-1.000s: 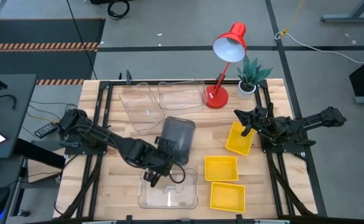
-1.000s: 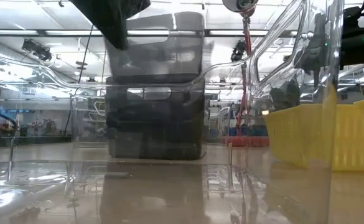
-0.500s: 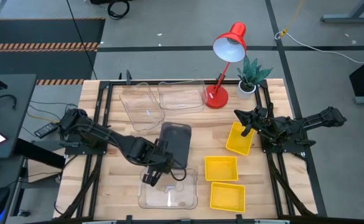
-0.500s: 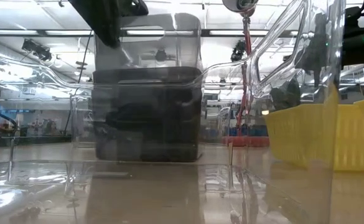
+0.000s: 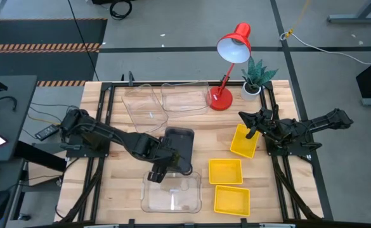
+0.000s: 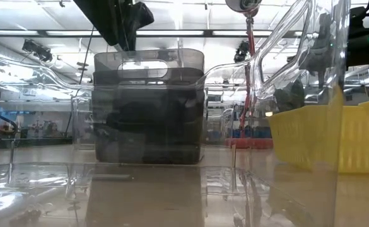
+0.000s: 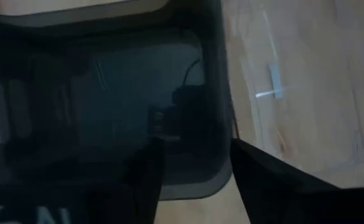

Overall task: Stack baskets by color
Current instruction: Stack the bottom transparent bin on the top left transparent bin

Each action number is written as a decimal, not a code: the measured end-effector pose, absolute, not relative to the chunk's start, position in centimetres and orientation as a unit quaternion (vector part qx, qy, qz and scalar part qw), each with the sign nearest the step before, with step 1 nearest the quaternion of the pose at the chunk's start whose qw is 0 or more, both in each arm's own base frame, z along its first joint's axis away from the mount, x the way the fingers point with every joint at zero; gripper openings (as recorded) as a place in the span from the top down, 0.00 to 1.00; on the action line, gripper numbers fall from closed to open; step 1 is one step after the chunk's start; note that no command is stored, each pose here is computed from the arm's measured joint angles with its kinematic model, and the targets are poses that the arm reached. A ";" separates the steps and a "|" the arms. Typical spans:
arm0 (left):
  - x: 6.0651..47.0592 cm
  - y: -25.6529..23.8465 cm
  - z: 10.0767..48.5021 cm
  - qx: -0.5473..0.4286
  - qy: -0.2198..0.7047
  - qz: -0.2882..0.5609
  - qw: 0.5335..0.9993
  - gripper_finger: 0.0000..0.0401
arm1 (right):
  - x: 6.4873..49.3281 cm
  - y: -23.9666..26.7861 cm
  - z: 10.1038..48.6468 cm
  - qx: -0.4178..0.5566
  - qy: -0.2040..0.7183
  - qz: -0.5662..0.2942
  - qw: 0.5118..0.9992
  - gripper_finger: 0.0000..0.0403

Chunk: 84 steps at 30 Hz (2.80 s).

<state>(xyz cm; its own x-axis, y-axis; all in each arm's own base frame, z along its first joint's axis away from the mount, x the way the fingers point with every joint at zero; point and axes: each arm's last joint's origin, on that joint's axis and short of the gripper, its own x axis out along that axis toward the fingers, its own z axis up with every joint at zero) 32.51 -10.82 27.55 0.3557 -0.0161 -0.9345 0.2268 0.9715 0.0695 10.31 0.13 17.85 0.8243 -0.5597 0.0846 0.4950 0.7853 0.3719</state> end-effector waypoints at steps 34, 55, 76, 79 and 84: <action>23.3 -3.3 25.8 0.057 0.285 -0.012 0.957 0.70 | 10.1 0.2 19.5 0.220 -0.175 -0.239 0.929 0.97; 21.1 -4.3 23.6 -0.023 0.326 -0.097 0.940 0.70 | 11.3 1.0 18.6 0.165 -0.109 -0.137 0.971 0.97; 19.0 -12.7 26.8 -0.013 0.491 -0.065 0.868 0.70 | 11.0 0.7 19.5 0.098 -0.145 -0.179 0.968 0.97; 19.1 -13.7 27.1 0.045 0.523 -0.083 0.847 0.70 | 11.0 0.6 19.5 0.092 -0.142 -0.199 0.965 0.97; 19.3 -15.1 26.9 0.175 0.546 -0.149 0.805 0.70 | 10.9 0.4 19.4 0.083 -0.137 -0.236 0.958 0.97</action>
